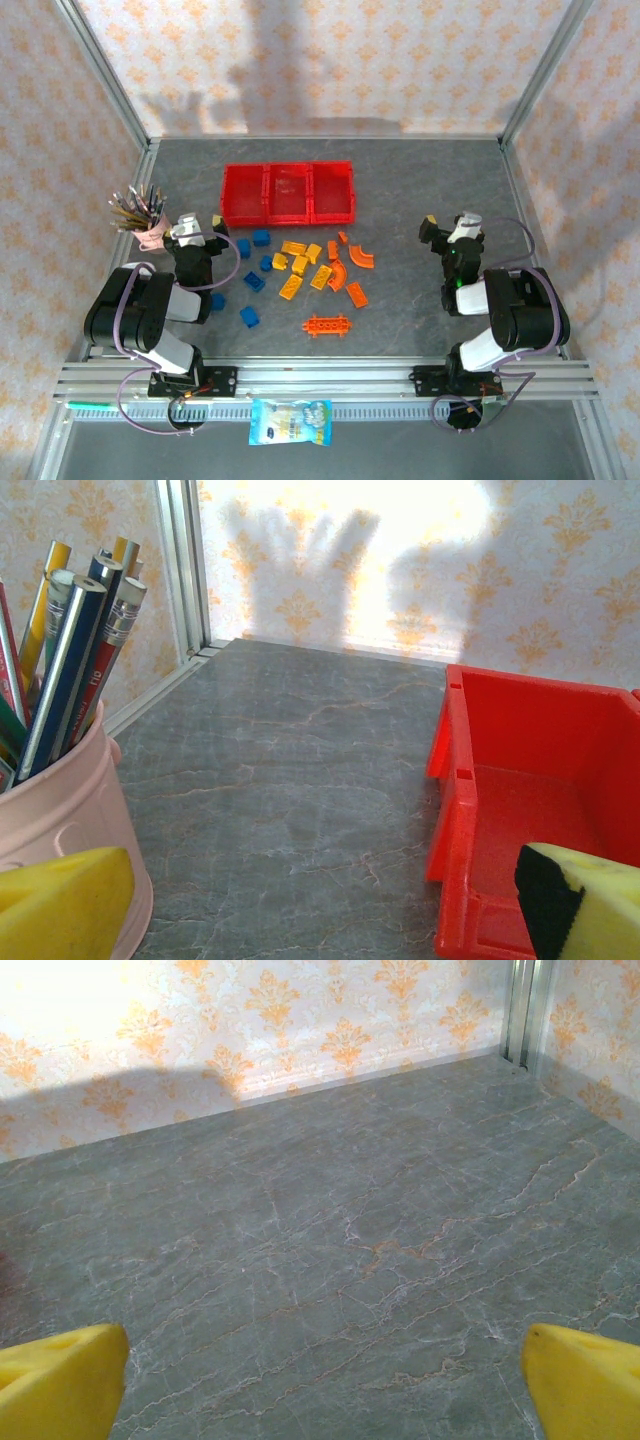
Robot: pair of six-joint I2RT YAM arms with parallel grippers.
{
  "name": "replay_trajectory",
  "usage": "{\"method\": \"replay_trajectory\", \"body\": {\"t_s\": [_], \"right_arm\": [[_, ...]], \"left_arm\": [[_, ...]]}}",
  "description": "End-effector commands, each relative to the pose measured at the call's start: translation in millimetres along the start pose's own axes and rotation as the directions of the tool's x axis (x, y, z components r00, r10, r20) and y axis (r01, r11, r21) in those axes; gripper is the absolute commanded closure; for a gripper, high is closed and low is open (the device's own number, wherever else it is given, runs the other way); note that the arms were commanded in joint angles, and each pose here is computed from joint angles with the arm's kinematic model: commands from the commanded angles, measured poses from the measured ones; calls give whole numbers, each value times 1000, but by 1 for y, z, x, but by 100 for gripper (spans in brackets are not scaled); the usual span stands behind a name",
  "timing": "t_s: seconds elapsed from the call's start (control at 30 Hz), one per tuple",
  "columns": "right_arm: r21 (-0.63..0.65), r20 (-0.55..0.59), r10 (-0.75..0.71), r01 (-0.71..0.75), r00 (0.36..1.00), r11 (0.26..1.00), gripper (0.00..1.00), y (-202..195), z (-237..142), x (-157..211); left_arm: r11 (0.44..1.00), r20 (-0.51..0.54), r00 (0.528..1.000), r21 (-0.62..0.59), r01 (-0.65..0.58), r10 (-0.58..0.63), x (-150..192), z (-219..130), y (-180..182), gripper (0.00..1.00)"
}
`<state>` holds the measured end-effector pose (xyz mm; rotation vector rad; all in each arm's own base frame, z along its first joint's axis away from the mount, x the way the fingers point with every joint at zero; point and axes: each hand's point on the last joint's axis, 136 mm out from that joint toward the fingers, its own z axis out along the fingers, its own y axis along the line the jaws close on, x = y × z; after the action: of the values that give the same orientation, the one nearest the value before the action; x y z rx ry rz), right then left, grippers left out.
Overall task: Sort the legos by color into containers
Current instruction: Pick up the lego from the center of the table.
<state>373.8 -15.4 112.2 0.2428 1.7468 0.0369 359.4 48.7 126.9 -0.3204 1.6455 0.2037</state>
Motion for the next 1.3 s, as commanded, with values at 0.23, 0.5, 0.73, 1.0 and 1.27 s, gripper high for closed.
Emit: {"method": "replay_trajectory", "body": {"t_s": [0.23, 0.5, 0.73, 1.0, 1.27], "right_arm": [[47, 97, 36, -40, 995, 998, 0, -5, -18, -39], [66, 83, 188, -193, 979, 979, 0, -4, -23, -72], [89, -22, 413, -410, 911, 908, 0, -2, -33, -66], [39, -184, 410, -410, 893, 911, 0, 23, -33, -62], [-57, -426, 294, -350, 856, 935, 0, 72, -40, -22]], "left_arm": [[1000, 44, 999, 29, 12, -13, -38, -3, -5, 0], [973, 124, 967, 86, 213, -223, -84, -20, -8, 0], [857, 73, 856, 112, 504, -512, -87, -20, -7, 0], [837, -259, 846, 180, 517, -467, -65, -21, -55, 1], [842, -491, 807, 233, 486, -329, -40, -62, -112, 2]]}}
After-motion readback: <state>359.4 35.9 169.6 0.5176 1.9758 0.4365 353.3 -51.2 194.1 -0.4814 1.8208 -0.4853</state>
